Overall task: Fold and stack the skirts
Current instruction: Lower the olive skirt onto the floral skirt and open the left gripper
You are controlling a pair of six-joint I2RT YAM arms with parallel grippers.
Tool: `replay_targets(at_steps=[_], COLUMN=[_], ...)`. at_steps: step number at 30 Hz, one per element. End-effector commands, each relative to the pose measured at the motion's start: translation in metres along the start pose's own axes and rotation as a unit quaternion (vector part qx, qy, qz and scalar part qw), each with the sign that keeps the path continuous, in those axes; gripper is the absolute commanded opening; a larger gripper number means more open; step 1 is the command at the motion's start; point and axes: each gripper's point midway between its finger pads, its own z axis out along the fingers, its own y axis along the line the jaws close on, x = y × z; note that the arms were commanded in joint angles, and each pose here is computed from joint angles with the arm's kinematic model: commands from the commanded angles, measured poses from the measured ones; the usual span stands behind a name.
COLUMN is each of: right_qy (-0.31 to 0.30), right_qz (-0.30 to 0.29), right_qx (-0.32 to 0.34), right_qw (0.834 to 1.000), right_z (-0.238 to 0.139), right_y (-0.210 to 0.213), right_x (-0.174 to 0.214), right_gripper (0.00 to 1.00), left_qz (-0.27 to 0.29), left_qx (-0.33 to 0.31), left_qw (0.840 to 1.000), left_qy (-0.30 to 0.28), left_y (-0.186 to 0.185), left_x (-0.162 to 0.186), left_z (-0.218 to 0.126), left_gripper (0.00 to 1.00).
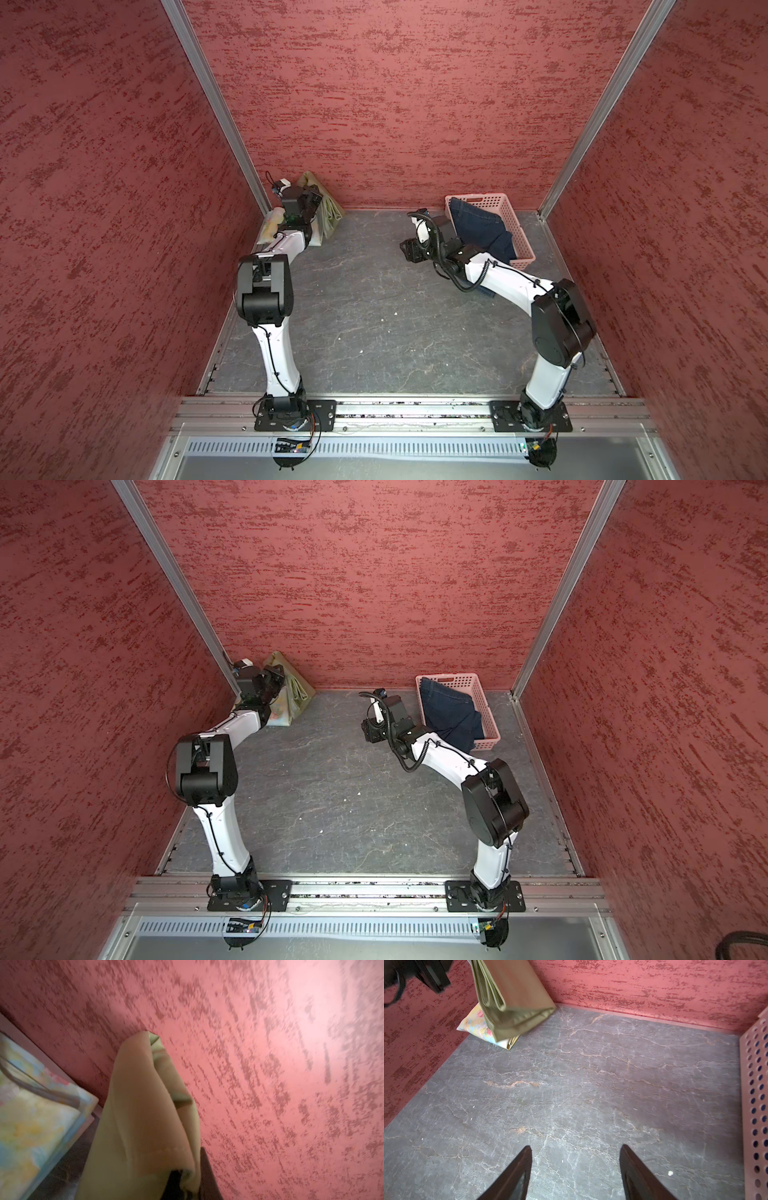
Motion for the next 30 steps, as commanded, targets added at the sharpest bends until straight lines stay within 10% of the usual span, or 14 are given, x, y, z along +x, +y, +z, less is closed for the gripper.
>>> replay_targets(at_steps=[1, 21, 25, 30], right_qy=[-0.028, -0.034, -0.037, -0.04], right_qz=[-0.011, -0.017, -0.016, -0.017], right_qx=[-0.009, -0.021, -0.022, -0.018], right_qw=[1.0, 0.999, 0.999, 0.999], right_z=[-0.013, -0.018, -0.019, -0.023], right_y=[0.006, 0.017, 0.018, 0.017], right_x=[-0.017, -0.016, -0.016, -0.016], right_gripper=[0.68, 0.68, 0.68, 0.68], left_qz=[0.0, 0.037, 0.044, 0.056], left_qx=[0.038, -0.168, -0.226, -0.303], left_qw=[0.997, 0.985, 0.973, 0.95], left_qy=[-0.069, -0.027, 0.002, 0.039], left_y=[-0.014, 0.14, 0.165, 0.186], left_x=[-0.049, -0.061, -0.059, -0.057], left_z=[-0.005, -0.036, -0.039, -0.05], left_gripper=[0.0, 0.0, 0.08, 0.41])
